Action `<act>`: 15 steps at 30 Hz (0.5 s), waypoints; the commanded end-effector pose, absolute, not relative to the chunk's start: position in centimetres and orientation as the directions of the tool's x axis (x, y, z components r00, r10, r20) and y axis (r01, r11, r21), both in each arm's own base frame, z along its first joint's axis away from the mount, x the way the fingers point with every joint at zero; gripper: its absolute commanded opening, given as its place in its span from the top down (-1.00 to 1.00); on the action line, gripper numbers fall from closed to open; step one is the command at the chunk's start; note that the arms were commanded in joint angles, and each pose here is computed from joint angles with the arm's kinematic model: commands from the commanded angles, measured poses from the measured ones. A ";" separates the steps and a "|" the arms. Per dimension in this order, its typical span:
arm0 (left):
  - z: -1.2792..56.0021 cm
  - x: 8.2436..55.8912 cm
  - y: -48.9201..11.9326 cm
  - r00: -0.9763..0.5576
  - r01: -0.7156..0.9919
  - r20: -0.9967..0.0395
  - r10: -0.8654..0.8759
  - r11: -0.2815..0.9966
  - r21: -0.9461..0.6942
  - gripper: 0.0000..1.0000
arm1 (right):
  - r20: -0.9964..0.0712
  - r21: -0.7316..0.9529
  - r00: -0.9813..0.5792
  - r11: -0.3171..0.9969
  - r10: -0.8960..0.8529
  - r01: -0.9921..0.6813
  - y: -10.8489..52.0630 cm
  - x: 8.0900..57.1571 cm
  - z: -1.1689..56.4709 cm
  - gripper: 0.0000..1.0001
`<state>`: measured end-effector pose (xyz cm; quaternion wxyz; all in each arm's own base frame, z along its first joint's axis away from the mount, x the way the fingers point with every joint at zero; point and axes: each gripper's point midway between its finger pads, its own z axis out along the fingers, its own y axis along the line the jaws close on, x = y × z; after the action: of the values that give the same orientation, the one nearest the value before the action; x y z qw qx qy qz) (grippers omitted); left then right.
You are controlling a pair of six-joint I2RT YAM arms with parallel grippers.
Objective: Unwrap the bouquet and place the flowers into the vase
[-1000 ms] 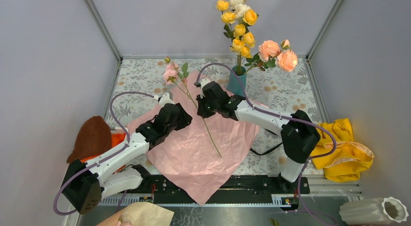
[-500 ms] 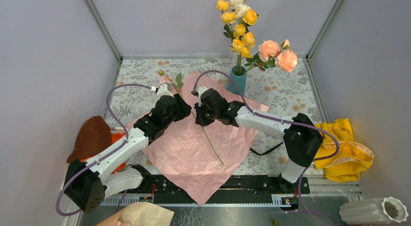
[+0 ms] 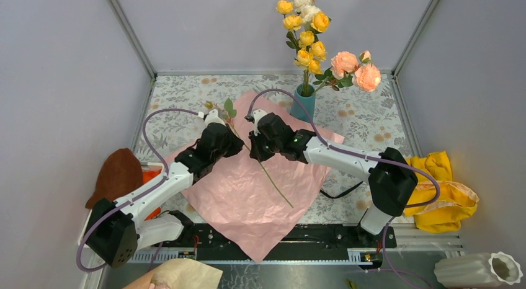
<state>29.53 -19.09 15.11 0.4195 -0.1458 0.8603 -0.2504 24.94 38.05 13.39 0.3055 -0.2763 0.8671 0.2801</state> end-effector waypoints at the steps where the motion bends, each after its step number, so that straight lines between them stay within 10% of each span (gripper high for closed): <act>1: 14.5 30.4 -19.5 -0.616 -0.019 -0.654 -0.439 0.839 -0.545 1.00 | -0.748 0.364 -0.612 0.612 -0.257 -0.702 39.9 23.7 17.8 0.99; 15: 13.6 28.9 -18.0 -0.610 -0.023 -0.673 -0.417 0.859 -0.512 1.00 | -0.793 0.309 -0.576 0.683 -0.201 -0.663 38.5 25.3 20.2 0.60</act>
<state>28.86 -19.22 13.91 0.4074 -0.1332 0.8670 -0.2543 24.75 37.39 14.18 0.3143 -0.2717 0.8689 0.2690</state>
